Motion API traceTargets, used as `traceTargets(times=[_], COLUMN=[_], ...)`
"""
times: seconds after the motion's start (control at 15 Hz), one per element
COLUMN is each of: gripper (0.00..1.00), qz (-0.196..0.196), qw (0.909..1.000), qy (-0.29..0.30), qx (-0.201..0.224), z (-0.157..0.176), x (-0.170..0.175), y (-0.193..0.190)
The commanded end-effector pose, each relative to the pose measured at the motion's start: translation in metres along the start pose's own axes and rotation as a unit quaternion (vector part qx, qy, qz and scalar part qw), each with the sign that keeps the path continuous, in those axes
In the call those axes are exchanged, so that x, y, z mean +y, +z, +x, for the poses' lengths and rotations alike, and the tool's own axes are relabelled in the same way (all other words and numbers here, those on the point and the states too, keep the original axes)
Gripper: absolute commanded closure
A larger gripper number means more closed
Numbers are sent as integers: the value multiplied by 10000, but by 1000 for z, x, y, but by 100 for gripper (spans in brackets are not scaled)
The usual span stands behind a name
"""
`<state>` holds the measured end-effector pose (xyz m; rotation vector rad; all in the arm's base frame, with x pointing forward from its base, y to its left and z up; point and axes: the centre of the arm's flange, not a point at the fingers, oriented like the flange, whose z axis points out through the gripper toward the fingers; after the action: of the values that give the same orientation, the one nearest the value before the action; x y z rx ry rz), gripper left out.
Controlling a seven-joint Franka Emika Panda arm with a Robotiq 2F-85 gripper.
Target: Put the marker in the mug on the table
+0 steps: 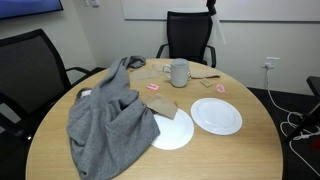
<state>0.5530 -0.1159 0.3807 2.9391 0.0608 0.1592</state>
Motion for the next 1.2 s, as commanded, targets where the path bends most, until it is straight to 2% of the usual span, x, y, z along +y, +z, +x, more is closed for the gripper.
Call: traceTargets(times=[0.0, 0.27, 0.53, 0.6, 0.73, 0.93, 1.0, 1.13], gripper=[95, 95, 95, 79, 79, 79, 95, 95], qz=[-12, -44, -48, 0, 33, 37, 35, -101], qw=[9947, 9770, 9475, 9617, 9541, 9517, 9517, 9456], qy=[-975, -2035, -3086, -2647, -2887, -2961, -2962, -3149], qx=[-310, -630, -836, -717, -794, -812, -810, -812], z=[-19, -22, -22, -21, -21, -21, -21, -14], x=[-10, -20, -33, -33, -38, -38, -38, -39], y=[7, 30, 54, 48, 57, 59, 59, 69])
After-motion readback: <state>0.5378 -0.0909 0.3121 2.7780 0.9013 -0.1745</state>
